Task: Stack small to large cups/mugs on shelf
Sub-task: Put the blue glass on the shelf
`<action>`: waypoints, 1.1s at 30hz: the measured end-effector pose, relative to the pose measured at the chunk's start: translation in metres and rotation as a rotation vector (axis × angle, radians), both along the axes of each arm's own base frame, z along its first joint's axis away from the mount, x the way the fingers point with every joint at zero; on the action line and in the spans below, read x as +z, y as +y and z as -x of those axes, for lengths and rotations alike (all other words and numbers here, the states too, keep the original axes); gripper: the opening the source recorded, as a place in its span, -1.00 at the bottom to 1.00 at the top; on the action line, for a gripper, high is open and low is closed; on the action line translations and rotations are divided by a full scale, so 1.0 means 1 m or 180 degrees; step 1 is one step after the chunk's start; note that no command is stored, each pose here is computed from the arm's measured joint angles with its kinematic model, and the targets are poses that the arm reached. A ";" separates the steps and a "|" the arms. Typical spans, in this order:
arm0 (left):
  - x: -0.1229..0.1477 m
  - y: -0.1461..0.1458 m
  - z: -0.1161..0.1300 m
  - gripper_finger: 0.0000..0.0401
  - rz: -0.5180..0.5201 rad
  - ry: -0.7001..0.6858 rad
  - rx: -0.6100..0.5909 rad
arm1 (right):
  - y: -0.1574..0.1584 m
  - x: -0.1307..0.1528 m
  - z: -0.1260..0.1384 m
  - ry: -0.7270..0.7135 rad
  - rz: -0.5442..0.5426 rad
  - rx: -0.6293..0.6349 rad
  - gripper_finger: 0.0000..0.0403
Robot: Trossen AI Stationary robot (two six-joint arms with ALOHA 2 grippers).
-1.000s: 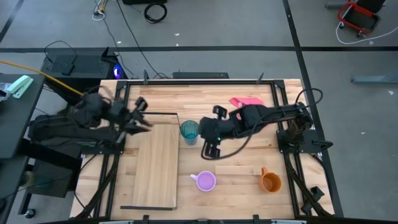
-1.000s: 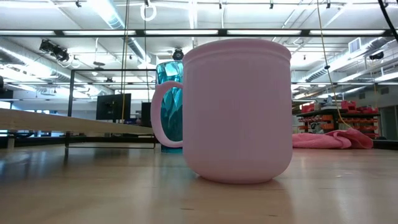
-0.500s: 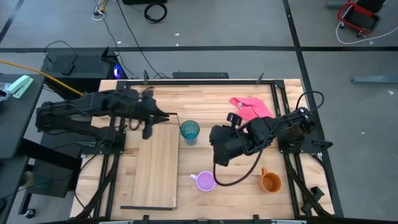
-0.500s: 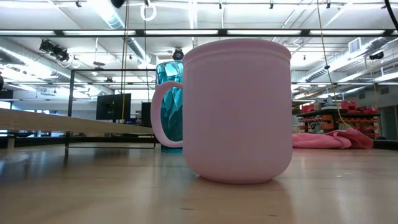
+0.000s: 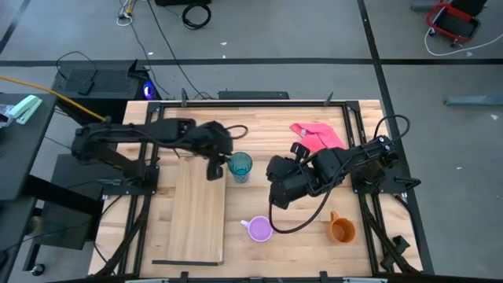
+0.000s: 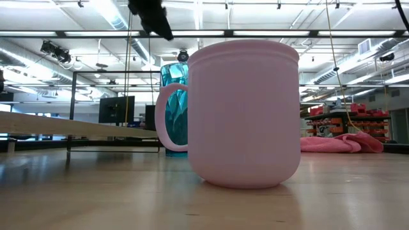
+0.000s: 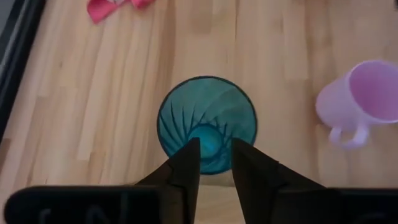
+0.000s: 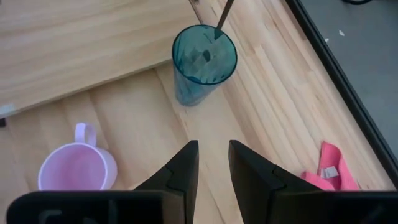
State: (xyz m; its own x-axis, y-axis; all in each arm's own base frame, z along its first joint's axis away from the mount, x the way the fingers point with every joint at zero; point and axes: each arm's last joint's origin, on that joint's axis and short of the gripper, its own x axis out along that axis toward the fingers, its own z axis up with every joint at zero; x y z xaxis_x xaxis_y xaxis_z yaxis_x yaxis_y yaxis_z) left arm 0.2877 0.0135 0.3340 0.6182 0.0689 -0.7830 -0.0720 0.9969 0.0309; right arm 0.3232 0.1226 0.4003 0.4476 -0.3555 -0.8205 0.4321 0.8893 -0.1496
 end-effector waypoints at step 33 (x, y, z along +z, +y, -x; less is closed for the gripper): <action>-0.040 0.043 -0.037 -0.38 -0.0032 0.0593 0.0217 | 0.020 0.000 0.008 0.0060 0.0079 0.0340 -0.52</action>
